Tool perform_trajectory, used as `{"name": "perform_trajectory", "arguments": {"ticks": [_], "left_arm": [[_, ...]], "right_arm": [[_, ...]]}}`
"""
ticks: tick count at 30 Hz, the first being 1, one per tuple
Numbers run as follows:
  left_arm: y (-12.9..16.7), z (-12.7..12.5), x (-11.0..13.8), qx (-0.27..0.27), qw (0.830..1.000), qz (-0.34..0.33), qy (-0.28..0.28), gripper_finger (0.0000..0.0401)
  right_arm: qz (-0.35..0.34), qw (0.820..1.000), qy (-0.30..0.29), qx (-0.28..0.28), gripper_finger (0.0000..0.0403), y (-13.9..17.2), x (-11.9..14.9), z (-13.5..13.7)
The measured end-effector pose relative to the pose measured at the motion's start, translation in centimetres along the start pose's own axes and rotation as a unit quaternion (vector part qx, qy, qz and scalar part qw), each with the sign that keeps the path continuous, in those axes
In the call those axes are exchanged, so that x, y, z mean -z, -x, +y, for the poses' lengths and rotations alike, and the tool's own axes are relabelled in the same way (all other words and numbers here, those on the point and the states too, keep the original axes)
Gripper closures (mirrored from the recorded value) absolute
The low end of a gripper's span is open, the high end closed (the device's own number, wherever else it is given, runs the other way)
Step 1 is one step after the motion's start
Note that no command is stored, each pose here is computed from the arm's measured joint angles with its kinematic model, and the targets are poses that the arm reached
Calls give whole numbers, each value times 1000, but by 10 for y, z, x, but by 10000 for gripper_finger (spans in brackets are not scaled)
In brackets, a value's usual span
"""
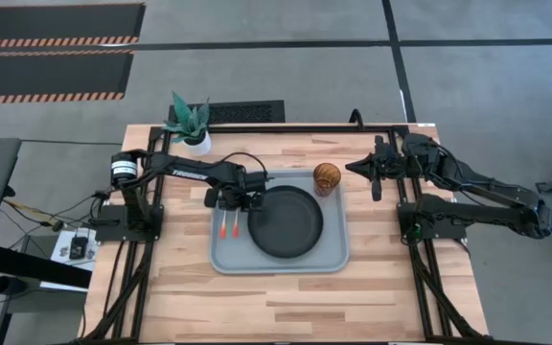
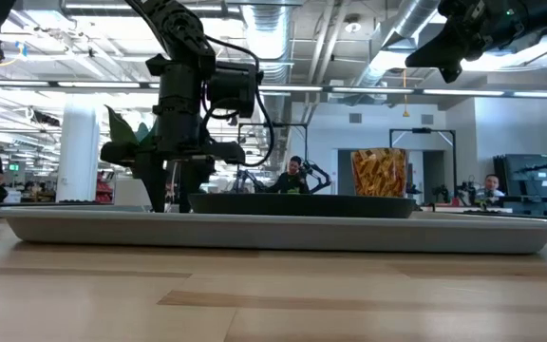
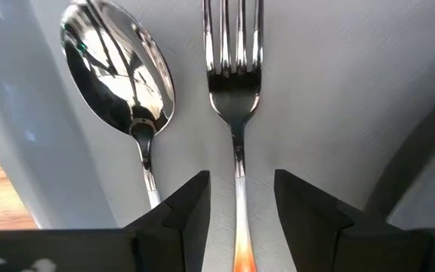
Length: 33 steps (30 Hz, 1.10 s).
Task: Pick and place plate/cup/fork/spoon on tray
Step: Return to Home Position
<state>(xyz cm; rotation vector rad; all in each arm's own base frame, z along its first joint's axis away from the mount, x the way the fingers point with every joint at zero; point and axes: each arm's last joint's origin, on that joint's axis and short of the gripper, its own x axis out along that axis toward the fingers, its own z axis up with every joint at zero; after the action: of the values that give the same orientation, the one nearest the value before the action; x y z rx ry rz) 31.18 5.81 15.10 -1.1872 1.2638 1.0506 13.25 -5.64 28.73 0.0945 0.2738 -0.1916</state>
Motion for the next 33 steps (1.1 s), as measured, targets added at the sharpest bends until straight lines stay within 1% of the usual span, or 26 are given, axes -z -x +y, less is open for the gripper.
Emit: {"name": "perform_trajectory", "arguments": {"ticks": [7, 13, 15, 18, 21, 24, 29, 30, 33], "left_arm": [[12, 2, 1, 7, 1000, -18, -3, 266], [33, 8, 2, 23, 998, -56, -4, 266], [41, 11, 3, 28, 997, -72, -17, 266], [54, 14, 7, 35, 992, -108, -56, 267], [69, 16, 13, 48, 982, -149, -102, 274], [83, 19, 19, 59, 969, -187, -149, 304], [98, 23, 35, 70, 935, -265, -223, 383], [100, 24, 39, 74, 928, -280, -233, 391], [104, 29, 50, 109, 906, -309, -266, 395]], "right_arm": [[1, 1000, 0, 0, 397, 0, 0, 0], [1, 1000, 0, 0, 397, 0, 0, 0], [1, 1000, 0, 0, 397, 0, 0, 0], [2, 1000, 0, 0, 397, 0, 0, 0], [2, 1000, 0, 0, 393, 0, 0, 0], [2, 1000, 0, 0, 385, 0, 0, 0], [2, 1000, -1, 1, 372, 0, 0, 0], [2, 1000, -4, 1, 372, 0, 0, 0], [1, 1000, -20, 1, 378, 0, 0, 0]]}}
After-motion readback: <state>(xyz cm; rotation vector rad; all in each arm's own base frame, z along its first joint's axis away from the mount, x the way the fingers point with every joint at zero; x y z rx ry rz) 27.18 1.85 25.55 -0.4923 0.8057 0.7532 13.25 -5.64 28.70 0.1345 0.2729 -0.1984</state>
